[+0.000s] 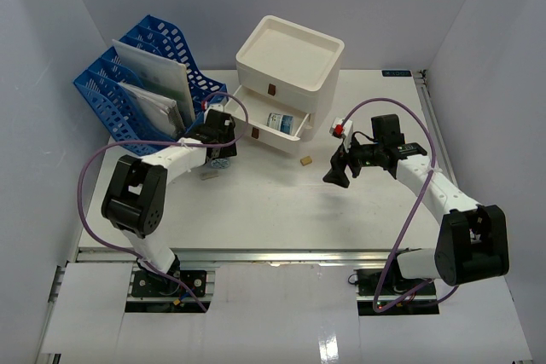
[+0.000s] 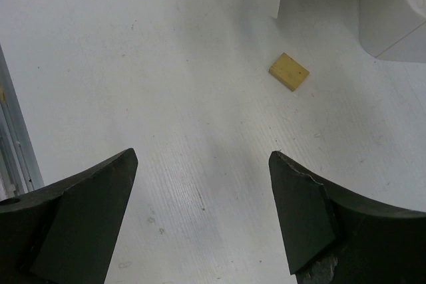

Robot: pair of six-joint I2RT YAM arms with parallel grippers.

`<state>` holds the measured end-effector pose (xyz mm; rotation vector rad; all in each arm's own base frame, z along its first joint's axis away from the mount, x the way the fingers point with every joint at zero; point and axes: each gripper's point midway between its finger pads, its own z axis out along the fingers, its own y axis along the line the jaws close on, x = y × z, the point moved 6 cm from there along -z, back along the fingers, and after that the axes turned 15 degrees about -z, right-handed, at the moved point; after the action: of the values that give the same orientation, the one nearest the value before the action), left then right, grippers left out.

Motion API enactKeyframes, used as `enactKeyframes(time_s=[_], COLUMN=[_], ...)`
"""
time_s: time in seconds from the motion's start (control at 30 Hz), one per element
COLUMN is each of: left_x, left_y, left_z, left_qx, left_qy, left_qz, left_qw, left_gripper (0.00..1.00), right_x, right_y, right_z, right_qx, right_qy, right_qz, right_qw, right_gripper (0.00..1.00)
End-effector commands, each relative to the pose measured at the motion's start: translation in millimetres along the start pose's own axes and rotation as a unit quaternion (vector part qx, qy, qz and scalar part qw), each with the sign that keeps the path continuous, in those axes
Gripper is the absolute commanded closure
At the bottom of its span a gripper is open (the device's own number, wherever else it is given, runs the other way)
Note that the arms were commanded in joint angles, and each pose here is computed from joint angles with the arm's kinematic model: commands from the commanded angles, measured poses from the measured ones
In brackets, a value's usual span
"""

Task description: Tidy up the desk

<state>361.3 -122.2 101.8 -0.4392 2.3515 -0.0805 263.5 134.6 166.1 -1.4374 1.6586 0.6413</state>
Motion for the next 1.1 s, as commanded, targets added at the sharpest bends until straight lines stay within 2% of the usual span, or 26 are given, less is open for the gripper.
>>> enactKeyframes(time_s=[0.0, 0.07, 0.17, 0.27, 0.5, 0.73, 0.93, 1.07], left_x=[-0.4, -2.1, -9.8, -19.2, -27.8, -24.1, -52.7, -73.6], left_y=[0.2, -0.2, -4.4, -7.7, -9.3, -11.4, -33.3, -54.6], left_z=[-3.9, -8.1, -23.4, -43.1, -94.7, -129.3, -160.2, -165.9], left_qx=[0.007, 0.014, 0.039, 0.065, 0.138, 0.202, 0.268, 0.303], left_qy=[-0.002, -0.003, -0.013, -0.028, -0.050, -0.045, -0.055, -0.052], left_qz=[-0.004, -0.007, -0.018, -0.035, -0.100, -0.166, -0.217, -0.252], left_qw=[1.000, 1.000, 0.999, 0.997, 0.984, 0.964, 0.937, 0.918], left_gripper=[0.44, 0.64, 0.86, 0.94, 1.00, 1.00, 1.00, 1.00], right_x=[-2.4, -2.4, -2.7, -2.9, -4.0, -4.8, -3.8, -4.1], right_y=[-1.6, -1.3, -1.5, -1.4, -1.2, -1.1, -1.6, -2.0], right_z=[0.2, -0.1, -0.7, -1.1, -1.5, -2.4, -2.2, -2.9], right_qx=[-0.003, -0.003, -0.002, -0.002, -0.003, -0.003, -0.003, 0.000], right_qy=[-0.011, -0.011, -0.011, -0.012, -0.016, -0.019, -0.017, -0.017], right_qz=[-0.008, -0.007, -0.007, -0.007, -0.007, -0.005, -0.004, -0.005], right_qw=[1.000, 1.000, 1.000, 1.000, 1.000, 1.000, 1.000, 1.000], right_gripper=[0.13, 0.13, 0.13, 0.13, 0.13, 0.13, 0.13, 0.13])
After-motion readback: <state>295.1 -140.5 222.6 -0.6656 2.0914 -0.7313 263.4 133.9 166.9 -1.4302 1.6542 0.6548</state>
